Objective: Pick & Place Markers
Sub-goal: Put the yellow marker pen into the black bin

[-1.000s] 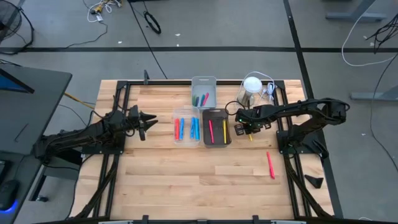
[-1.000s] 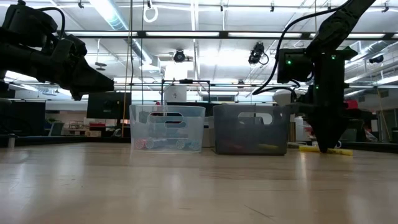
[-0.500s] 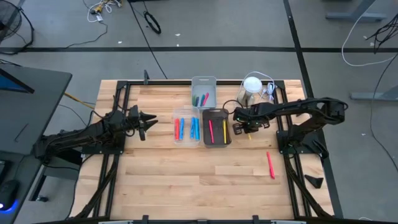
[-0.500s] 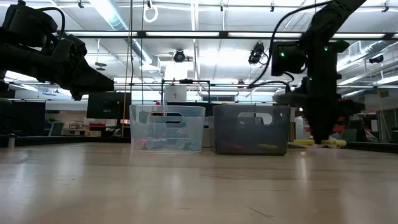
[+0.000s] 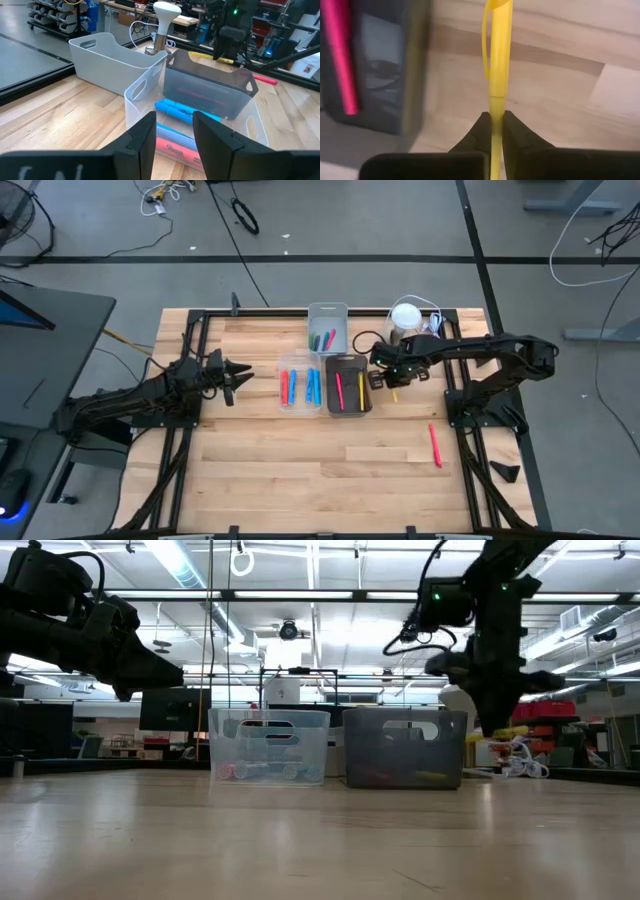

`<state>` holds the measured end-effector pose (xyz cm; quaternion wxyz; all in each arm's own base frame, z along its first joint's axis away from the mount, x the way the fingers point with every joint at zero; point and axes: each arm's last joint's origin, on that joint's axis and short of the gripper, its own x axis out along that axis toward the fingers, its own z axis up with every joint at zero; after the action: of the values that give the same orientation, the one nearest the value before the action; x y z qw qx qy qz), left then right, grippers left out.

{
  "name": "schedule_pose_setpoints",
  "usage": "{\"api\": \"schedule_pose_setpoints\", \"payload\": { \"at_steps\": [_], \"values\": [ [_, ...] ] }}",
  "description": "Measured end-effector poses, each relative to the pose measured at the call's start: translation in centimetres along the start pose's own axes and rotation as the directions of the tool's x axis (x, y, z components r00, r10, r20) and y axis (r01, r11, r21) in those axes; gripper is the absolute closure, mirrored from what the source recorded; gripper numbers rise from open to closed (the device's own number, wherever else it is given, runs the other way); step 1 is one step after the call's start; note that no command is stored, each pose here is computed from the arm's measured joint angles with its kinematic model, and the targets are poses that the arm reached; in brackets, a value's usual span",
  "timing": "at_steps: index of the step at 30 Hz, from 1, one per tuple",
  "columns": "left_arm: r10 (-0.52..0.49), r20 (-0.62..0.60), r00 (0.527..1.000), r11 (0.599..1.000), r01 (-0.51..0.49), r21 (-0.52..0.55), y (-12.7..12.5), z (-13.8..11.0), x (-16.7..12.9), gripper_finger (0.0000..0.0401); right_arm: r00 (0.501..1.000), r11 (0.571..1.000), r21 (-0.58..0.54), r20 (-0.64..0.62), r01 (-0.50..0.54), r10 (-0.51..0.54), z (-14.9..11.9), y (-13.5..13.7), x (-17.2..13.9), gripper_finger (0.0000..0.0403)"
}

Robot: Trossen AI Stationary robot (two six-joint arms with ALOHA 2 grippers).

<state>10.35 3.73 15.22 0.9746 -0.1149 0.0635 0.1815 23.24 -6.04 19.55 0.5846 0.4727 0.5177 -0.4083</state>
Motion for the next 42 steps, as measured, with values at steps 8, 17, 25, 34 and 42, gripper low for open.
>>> {"api": "schedule_pose_setpoints", "payload": {
  "at_steps": [8,17,25,34,42],
  "values": [
    [0.0,0.0,1.0,1.0,0.0,0.0,0.0,0.0,0.0,0.0266,0.999,0.998,0.036,0.005,-0.051,0.05,0.4,1.2,-2.1,0.039],
    [0.0,0.0,1.0,1.0,0.0,0.0,0.0,0.0,0.0,0.0266,0.997,0.994,0.079,0.001,-0.072,0.072,0.0,2.1,-2.3,0.039],
    [0.0,0.0,1.0,1.0,0.0,0.0,0.0,0.0,0.0,0.0266,0.994,0.992,0.053,0.022,-0.111,0.11,1.6,5.6,-3.5,0.039],
    [0.0,0.0,1.0,1.0,0.0,0.0,0.0,0.0,0.0,0.0266,0.992,0.992,0.009,0.021,-0.126,0.125,2.7,10.2,-3.0,0.039],
    [0.0,0.0,1.0,1.0,0.0,0.0,0.0,0.0,0.0,0.0266,0.994,0.994,0.033,0.011,-0.109,0.109,2.3,11.2,-2.6,0.039]
  ]
}}
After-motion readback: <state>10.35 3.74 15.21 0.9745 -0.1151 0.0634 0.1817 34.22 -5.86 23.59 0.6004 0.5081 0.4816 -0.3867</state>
